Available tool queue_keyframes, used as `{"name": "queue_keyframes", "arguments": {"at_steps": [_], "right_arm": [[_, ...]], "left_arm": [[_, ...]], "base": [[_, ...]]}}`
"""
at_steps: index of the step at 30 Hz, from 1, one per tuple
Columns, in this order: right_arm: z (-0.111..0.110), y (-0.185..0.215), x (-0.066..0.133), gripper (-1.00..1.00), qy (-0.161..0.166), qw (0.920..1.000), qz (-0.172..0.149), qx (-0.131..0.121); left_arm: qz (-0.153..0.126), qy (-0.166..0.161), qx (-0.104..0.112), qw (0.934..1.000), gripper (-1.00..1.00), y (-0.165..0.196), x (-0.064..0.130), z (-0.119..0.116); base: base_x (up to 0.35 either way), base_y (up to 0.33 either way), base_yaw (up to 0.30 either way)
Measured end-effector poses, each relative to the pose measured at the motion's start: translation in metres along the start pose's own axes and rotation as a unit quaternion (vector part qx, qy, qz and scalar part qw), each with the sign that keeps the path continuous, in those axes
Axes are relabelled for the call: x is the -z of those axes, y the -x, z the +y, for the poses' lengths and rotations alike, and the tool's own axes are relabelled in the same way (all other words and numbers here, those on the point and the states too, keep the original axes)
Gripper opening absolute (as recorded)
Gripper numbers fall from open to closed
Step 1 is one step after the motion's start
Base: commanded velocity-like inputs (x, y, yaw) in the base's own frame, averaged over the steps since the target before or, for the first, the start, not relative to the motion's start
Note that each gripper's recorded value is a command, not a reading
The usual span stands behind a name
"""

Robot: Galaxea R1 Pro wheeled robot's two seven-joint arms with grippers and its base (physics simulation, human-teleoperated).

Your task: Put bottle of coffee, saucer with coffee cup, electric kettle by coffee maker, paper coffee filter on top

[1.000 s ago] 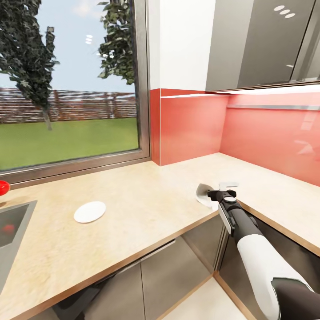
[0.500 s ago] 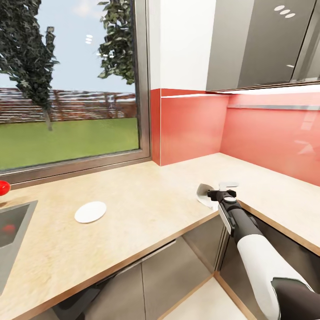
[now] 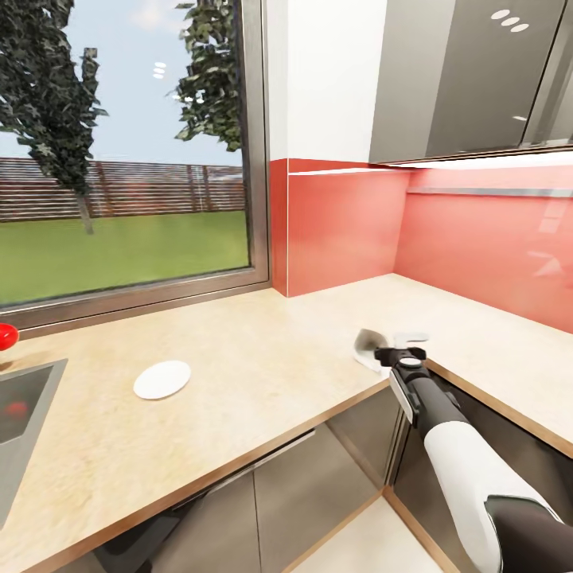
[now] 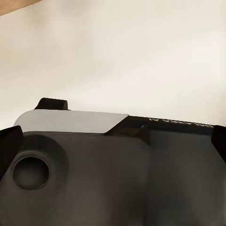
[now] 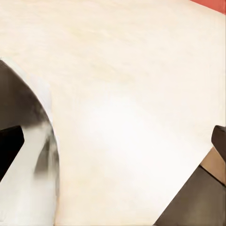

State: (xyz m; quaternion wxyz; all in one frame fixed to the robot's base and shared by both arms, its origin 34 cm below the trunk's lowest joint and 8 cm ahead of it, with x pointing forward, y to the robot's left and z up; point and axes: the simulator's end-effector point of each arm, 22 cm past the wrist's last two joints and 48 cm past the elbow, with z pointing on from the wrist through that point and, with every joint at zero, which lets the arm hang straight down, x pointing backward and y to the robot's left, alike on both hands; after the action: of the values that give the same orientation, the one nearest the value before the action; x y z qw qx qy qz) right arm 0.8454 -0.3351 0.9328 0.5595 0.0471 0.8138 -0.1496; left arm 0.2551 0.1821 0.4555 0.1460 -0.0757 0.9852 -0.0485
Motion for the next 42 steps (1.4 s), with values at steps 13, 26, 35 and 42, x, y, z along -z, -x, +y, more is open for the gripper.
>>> {"name": "queue_keyframes", "arguments": {"at_steps": [13, 26, 35, 42], "right_arm": [[-0.0038, -0.0006, 0.0000, 1.00, -0.009, 1.0000, 0.001, 0.000], [-0.0031, -0.0003, 0.0002, 1.00, -0.009, 1.0000, 0.000, 0.000], [-0.0038, -0.0004, 0.0002, 1.00, -0.011, 0.9999, 0.000, 0.000], [-0.0047, -0.0003, 0.0002, 1.00, -0.012, 0.9999, 0.000, 0.000]], "left_arm": [[0.000, 0.000, 0.000, 1.0000, 1.00, 0.0000, 0.0000, 0.0000], [0.000, 0.000, 0.000, 1.0000, 1.00, 0.0000, 0.0000, 0.0000], [0.000, 0.000, 0.000, 1.0000, 1.00, 0.0000, 0.0000, 0.0000], [0.000, 0.000, 0.000, 1.0000, 1.00, 0.0000, 0.0000, 0.0000]], "base": [[0.000, 0.000, 0.000], [0.034, 0.000, 0.000], [0.011, 0.000, 0.000], [0.001, 0.000, 0.000]]}}
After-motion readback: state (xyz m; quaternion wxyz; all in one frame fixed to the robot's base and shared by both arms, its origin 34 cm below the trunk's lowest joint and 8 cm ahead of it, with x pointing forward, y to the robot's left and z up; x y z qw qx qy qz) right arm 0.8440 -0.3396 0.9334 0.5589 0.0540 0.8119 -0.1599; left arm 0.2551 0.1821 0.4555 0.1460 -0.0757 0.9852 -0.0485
